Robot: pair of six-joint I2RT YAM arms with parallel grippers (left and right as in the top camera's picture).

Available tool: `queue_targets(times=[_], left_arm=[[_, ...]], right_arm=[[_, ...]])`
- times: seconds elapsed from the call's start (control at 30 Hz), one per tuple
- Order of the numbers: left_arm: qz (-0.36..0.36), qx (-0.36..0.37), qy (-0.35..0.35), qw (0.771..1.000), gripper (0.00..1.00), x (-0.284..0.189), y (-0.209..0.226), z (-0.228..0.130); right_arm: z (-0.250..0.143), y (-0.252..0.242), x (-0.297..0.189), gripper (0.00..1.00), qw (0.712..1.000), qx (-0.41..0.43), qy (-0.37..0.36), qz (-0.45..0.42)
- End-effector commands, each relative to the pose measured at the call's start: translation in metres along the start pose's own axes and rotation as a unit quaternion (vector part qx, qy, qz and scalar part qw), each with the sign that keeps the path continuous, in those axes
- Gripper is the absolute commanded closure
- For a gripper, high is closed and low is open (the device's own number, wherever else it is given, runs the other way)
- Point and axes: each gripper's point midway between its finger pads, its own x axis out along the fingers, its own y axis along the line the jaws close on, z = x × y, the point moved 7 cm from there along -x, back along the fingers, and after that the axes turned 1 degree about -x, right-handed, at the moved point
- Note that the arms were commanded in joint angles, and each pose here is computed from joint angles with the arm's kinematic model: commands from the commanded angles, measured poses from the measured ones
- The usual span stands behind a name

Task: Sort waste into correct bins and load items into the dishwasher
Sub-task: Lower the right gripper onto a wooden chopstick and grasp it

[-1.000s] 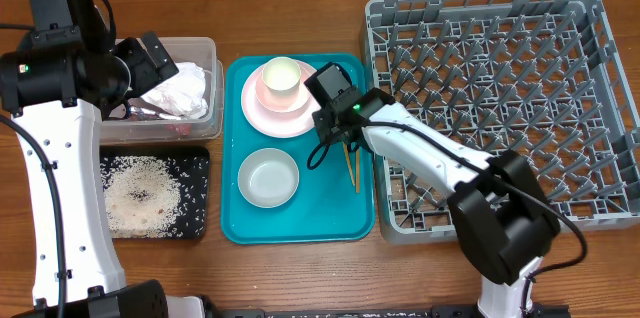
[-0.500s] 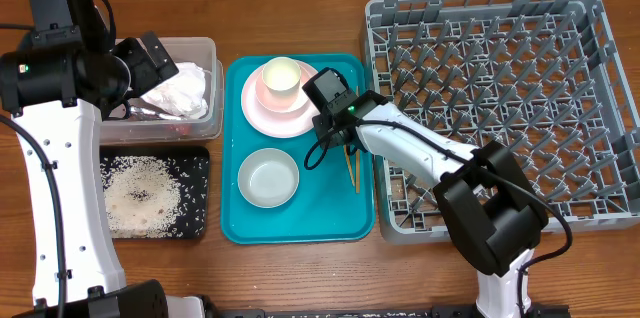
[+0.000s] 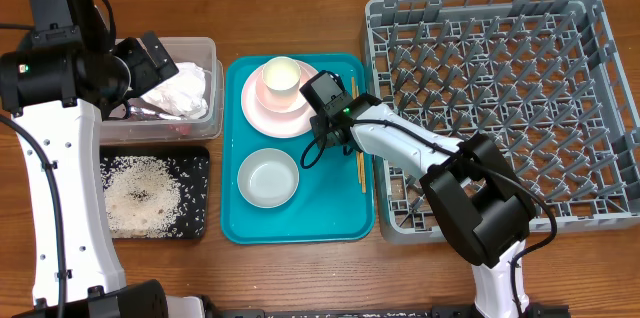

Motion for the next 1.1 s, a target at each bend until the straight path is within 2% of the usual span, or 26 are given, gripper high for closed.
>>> queue_targets(times=[0.0,0.13,0.2,0.33,0.5,0.8,0.97,1.07], left_arm=[[-0.002,0.007,-0.011,1.000,0.00,-0.006,-0.001,0.003],[-0.002,0.007,-0.011,1.000,0.00,-0.006,-0.001,0.003],[-0.002,0.007,-0.011,1.000,0.00,-0.006,-0.001,0.003],[-0.002,0.007,-0.011,1.000,0.00,-0.006,-0.001,0.003],[-0.002,0.007,-0.011,1.000,0.00,-0.006,-0.001,0.003],[-0.002,0.007,-0.011,1.000,0.00,-0.006,-0.001,0.003],[-0.002,0.007,-0.011,1.000,0.00,-0.006,-0.001,0.003],[-0.002,0.007,-0.011,1.000,0.00,-0.006,-0.001,0.003]], right_arm=[[-0.010,0.001,0.014,0.76,1.000,0.003,0.021,-0.008],[0.013,0.002,-0.013,0.82,1.000,0.013,-0.003,-0.009],[0.038,0.001,-0.045,0.82,0.998,0.035,-0.042,-0.013],[0.045,-0.006,-0.067,0.80,0.994,0.091,-0.057,-0.034],[0.016,-0.018,-0.045,0.71,0.982,0.169,-0.021,-0.084],[-0.009,-0.021,-0.007,0.58,0.981,0.170,-0.013,-0.090],[-0.009,-0.022,-0.004,0.57,0.981,0.173,-0.013,-0.085],[-0.011,-0.015,-0.003,0.57,0.983,0.174,0.005,-0.054]])
